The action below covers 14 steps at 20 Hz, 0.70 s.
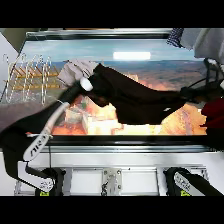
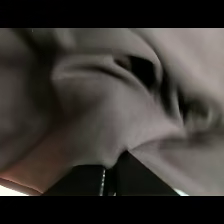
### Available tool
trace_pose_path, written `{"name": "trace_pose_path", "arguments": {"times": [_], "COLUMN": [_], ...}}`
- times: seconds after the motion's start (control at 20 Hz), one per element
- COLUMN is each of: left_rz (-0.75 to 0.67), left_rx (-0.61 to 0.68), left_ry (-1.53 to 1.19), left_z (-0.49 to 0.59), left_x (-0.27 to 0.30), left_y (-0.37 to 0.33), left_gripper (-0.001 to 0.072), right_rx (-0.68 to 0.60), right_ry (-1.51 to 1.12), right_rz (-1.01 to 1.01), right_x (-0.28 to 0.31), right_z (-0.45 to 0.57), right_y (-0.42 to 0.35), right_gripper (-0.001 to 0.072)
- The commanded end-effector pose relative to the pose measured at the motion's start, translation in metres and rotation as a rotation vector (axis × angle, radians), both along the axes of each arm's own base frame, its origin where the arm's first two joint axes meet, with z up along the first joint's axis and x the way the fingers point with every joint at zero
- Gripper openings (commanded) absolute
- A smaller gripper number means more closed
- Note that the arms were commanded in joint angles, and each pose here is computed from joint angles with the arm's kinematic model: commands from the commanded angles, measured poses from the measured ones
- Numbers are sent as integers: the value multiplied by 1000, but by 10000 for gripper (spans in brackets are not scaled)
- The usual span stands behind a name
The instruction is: Fold the clothes and pants, and hang the long-sleeved shirts on hangers.
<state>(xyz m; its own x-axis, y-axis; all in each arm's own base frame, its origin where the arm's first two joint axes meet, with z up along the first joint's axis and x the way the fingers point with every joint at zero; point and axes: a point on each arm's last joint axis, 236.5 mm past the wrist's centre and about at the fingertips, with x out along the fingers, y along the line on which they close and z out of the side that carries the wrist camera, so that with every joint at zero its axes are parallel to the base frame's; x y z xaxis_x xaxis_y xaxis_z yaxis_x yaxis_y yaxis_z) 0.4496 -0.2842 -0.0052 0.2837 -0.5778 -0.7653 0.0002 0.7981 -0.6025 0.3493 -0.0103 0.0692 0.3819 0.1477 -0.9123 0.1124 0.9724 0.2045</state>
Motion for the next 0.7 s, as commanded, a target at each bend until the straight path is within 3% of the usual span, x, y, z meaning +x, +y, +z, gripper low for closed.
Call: {"name": "trace_pose_path", "arguments": {"times": [0.0,0.15,0.35,0.4,0.45,0.5,0.65], "left_rz": [61,10,-81,-87,-92,-85,-68], "left_rx": [70,97,163,181,183,181,263], "left_ry": [-164,-222,-192,-185,-182,-182,-192], "left_z": [83,110,90,85,84,86,90], "left_x": [53,58,46,45,44,44,36], "left_y": [91,107,100,101,99,100,120], "left_gripper": [20,21,42,296,649,677,677], "right_rx": [210,347,339,337,328,292,134], "right_ry": [59,53,-1,-23,-47,-71,-101], "right_rz": [107,198,270,265,256,264,288], "right_x": [-53,-86,-89,-83,-76,-70,-58], "right_z": [-24,-44,-62,-62,-61,-60,-54], "right_y": [83,155,196,198,195,188,152], "right_gripper": [23,23,33,122,413,581,580]}}
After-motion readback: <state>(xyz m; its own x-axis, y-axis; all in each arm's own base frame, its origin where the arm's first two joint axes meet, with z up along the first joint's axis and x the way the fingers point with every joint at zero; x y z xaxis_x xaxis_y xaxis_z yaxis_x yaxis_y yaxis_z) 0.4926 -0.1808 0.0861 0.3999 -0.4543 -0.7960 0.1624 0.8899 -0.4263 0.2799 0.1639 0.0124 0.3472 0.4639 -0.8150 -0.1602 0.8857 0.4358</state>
